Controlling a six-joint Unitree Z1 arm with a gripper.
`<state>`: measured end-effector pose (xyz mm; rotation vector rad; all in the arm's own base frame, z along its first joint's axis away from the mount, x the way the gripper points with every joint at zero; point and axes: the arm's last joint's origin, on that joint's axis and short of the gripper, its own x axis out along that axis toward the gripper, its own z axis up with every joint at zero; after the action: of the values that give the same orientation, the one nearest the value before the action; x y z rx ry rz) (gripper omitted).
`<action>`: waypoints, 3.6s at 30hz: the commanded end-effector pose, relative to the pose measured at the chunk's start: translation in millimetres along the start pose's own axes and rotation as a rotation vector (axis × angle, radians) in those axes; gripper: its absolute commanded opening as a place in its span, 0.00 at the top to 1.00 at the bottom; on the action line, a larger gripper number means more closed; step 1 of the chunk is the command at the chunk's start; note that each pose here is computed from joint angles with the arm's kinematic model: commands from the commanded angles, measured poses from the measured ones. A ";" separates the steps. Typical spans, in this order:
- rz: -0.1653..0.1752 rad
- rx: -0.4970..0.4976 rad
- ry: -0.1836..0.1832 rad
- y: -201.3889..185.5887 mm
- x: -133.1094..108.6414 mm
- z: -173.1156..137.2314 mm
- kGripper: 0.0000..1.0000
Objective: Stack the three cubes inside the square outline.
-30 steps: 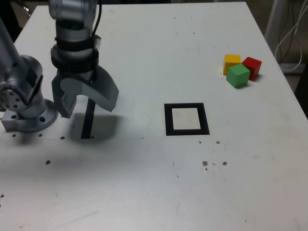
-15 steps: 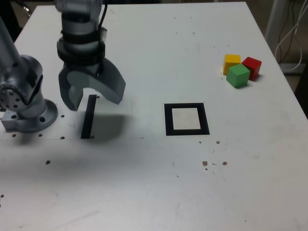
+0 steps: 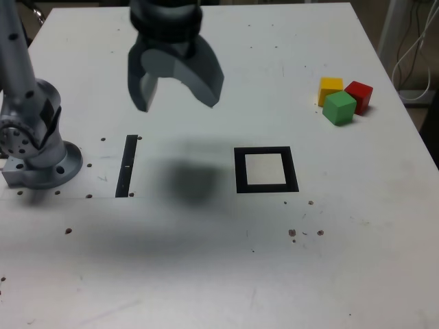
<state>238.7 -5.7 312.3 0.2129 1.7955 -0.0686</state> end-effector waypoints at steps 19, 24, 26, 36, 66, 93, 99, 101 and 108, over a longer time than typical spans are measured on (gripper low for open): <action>0.258 0.388 -0.232 28.8 -103.9 87.4 0.00; 0.366 0.567 -0.174 36.4 -104.2 99.6 0.00; 0.387 0.621 -0.170 41.4 -106.8 105.1 0.00; 0.374 0.730 -0.208 81.5 -99.1 154.5 0.01; 0.455 0.755 -0.078 127.7 -22.9 245.9 0.01; 0.453 0.736 -0.063 139.1 21.2 280.2 0.02; 0.456 0.725 -0.067 143.9 25.7 282.8 0.02; 0.460 0.721 -0.072 144.9 25.1 283.0 0.02; 0.476 0.713 -0.084 146.1 21.3 282.7 0.02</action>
<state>529.9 92.8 234.2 1.1175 1.5412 -0.3876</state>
